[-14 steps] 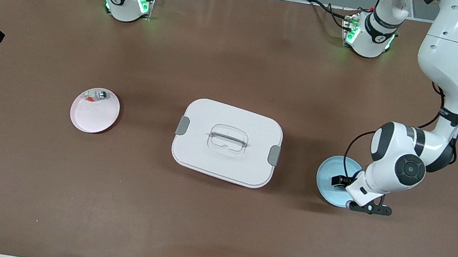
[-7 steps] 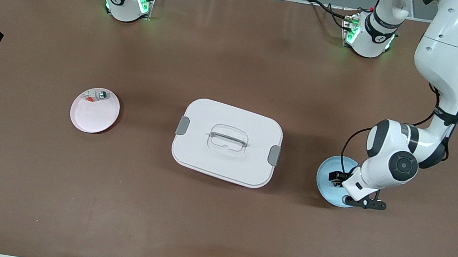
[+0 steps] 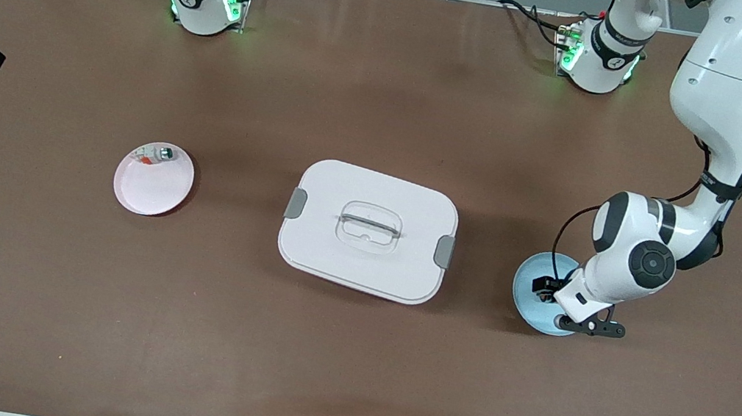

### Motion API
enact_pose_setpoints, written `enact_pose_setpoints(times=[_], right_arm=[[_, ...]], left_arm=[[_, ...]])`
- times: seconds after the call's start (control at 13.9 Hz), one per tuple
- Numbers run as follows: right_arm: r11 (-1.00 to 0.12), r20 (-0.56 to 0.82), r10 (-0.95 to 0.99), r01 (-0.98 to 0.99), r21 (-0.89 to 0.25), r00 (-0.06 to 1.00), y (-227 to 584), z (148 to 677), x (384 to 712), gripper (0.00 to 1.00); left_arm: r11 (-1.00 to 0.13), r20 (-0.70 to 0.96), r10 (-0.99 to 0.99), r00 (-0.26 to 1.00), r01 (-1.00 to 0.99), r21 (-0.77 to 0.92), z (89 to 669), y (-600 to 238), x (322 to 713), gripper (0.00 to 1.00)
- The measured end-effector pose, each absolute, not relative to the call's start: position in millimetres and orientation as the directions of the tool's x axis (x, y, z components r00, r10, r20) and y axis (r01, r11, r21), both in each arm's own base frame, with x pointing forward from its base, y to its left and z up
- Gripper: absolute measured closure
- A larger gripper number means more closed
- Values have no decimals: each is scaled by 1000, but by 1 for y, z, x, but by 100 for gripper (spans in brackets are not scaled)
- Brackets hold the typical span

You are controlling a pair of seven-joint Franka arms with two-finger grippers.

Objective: Transfer orange switch to right arm and place
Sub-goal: 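Lower the left gripper and close it on the orange switch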

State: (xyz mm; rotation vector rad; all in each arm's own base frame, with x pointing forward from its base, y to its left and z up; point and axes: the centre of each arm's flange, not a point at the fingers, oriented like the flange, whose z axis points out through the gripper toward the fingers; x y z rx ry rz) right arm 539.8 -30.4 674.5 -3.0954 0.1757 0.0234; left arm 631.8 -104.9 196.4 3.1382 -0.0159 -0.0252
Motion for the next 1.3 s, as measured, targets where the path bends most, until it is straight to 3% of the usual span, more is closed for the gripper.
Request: enact_pose_setpoints(times=[1.23, 1.3], right_arm=[[-993, -14, -113, -113, -40, 994, -30, 675, 540, 0], [-993, -14, -113, -113, -40, 994, -30, 675, 540, 0]], left_arm=[[-998, 14, 66, 998, 66, 9, 174, -103, 629, 0], [-997, 15, 79, 997, 79, 10, 174, -104, 629, 6]])
